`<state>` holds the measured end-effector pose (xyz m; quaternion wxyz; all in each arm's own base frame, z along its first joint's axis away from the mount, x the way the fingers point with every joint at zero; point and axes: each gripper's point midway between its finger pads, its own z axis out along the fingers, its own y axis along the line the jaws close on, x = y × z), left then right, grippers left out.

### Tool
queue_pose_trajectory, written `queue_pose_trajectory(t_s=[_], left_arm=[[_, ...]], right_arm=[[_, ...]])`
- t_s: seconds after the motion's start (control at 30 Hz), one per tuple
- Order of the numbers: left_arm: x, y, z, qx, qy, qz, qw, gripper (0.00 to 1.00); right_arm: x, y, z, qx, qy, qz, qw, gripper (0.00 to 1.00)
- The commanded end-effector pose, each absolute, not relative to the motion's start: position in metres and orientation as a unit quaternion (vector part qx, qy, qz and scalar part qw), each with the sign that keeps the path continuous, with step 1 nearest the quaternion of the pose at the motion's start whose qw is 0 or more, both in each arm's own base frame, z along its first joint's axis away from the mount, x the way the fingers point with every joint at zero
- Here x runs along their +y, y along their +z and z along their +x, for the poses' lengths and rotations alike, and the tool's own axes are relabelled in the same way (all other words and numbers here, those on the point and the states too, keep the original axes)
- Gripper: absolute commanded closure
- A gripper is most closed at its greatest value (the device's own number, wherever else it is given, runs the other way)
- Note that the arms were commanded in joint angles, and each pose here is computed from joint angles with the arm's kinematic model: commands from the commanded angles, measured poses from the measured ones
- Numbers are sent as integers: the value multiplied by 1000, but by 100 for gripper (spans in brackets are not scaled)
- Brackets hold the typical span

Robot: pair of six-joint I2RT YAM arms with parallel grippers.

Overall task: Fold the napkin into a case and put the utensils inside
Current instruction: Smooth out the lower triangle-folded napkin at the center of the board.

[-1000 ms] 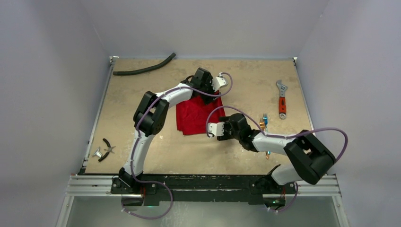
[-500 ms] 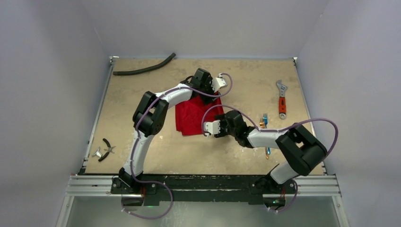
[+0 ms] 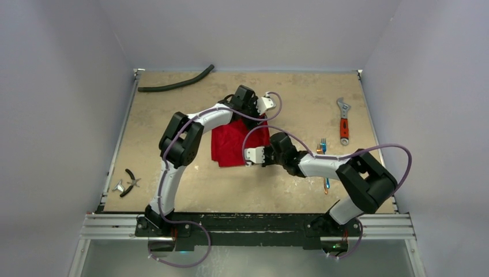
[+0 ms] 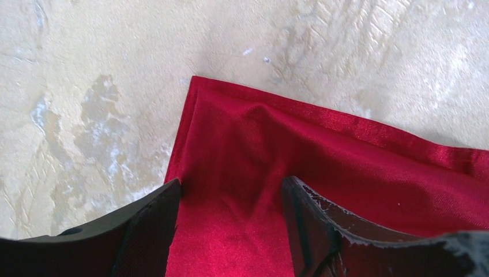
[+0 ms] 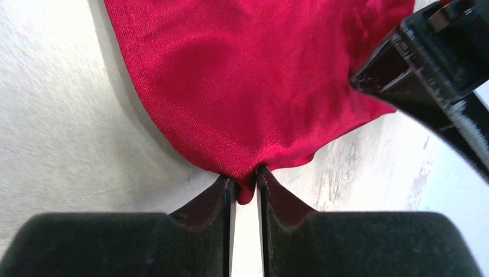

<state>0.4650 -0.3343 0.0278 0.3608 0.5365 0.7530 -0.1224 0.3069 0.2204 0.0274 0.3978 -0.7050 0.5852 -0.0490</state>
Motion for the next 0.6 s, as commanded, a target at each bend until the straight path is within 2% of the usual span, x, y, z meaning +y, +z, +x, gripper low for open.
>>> queue_pose_trajectory(t_s=[0.0,0.23,0.33,0.47,0.57], left_arm=[[-297,-22,410,783,-120,560,244,37],[-278,-21,381,778,-120,576,219,37],[-270,-19,369,777,-118,581,213,38],[-259,-19,359,776,-112,585,207,39],[-255,-20,355,777,-110,587,200,41]], right_arm=[[253,54,296,583,13,-698,416,80],[287,44,256,590,81,-705,386,85],[299,41,243,603,99,-699,371,91],[312,41,239,640,133,-666,359,100],[321,42,241,671,153,-628,362,100]])
